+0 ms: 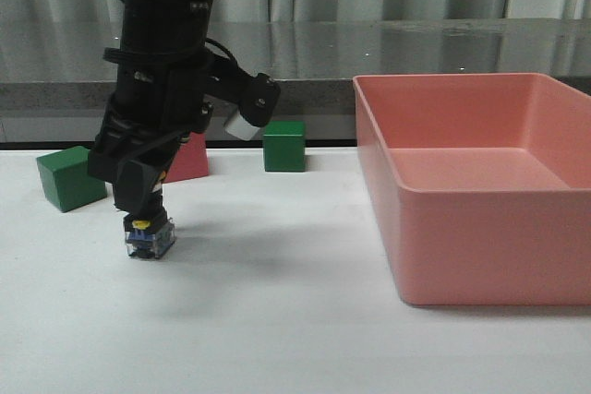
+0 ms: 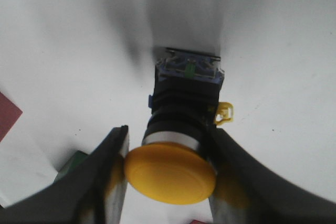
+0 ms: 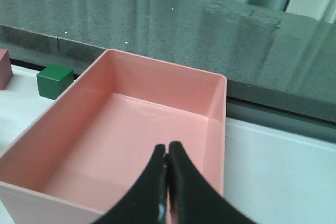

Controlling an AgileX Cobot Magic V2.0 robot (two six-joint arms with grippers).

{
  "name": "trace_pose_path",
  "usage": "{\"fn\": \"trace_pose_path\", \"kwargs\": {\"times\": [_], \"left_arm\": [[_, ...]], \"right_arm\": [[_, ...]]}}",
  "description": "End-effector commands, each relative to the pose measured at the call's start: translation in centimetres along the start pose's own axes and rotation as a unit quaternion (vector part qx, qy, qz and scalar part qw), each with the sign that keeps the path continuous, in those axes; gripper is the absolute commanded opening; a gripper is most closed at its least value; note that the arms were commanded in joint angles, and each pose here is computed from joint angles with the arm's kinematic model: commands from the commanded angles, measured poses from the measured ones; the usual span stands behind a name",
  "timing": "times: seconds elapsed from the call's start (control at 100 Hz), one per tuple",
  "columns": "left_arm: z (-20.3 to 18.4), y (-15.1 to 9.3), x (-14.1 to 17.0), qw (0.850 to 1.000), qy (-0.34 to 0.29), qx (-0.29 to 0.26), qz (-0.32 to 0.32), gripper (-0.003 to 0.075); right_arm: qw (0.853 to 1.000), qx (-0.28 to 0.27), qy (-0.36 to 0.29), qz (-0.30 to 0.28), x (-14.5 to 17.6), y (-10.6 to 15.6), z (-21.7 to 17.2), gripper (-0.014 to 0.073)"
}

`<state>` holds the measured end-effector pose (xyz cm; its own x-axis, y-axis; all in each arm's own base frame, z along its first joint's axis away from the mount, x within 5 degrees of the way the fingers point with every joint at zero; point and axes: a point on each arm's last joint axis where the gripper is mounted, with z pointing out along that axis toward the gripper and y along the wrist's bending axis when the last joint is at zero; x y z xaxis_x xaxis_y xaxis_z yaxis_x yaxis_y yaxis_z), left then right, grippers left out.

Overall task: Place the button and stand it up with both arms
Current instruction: 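Rotate the button cap-up and lower it upright onto the table, then open the left gripper and raise it off the button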

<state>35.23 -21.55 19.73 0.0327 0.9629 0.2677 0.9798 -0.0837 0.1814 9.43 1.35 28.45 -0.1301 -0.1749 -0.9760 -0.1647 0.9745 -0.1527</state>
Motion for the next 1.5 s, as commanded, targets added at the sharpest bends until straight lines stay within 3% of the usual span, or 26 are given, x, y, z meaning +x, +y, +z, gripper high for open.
{"fn": "trace_pose_path", "kwargs": {"times": [0.0,0.24,0.31,0.4,0.56,0.65,0.86,1.29,1.38,1.49], "left_arm": [[-1.8,0.0,0.6,1.0,0.006,-0.006,-0.01,-0.0019],[-1.8,-0.1,0.5,1.0,0.001,-0.001,-0.026,-0.0015],[-1.9,-0.2,0.4,1.0,-0.007,0.003,-0.029,0.0018],[-2.1,-0.3,0.4,0.999,-0.014,0.006,-0.032,0.0132],[-2.1,-0.3,0.4,0.999,-0.013,0.006,-0.035,0.0451],[-2.2,-0.3,0.5,0.999,-0.011,0.003,-0.036,0.0547],[-3.4,-0.2,1.2,0.999,-0.012,-0.015,-0.048,0.0554],[-10.7,-1.4,4.6,0.99,-0.076,-0.083,-0.082,0.0547],[-12.3,-1.9,5.5,0.985,-0.09,-0.099,-0.105,0.0499],[-13.9,-2.3,6.8,0.978,-0.105,-0.116,-0.139,0.0349]], "right_arm": [[0.999,0.016,-0.048,0.002,-1.5,-0.4,-0.2,-0.0109],[0.999,0.016,-0.048,0.002,-1.5,-0.4,-0.2,-0.0109],[0.999,0.016,-0.048,0.002,-1.5,-0.4,-0.2,-0.0109],[0.999,0.016,-0.048,0.002,-1.5,-0.4,-0.2,-0.0109],[0.999,0.016,-0.048,0.002,-1.5,-0.4,-0.2,-0.0109],[0.999,0.016,-0.048,0.002,-1.5,-0.4,-0.2,-0.0109],[0.999,0.016,-0.048,0.002,-1.5,-0.4,-0.2,-0.0109],[0.999,0.016,-0.048,0.002,-1.5,-0.4,-0.2,-0.0109],[0.999,0.016,-0.048,0.002,-1.5,-0.4,-0.2,-0.0109],[0.999,0.016,-0.048,0.002,-1.5,-0.4,-0.2,-0.0109]]}}
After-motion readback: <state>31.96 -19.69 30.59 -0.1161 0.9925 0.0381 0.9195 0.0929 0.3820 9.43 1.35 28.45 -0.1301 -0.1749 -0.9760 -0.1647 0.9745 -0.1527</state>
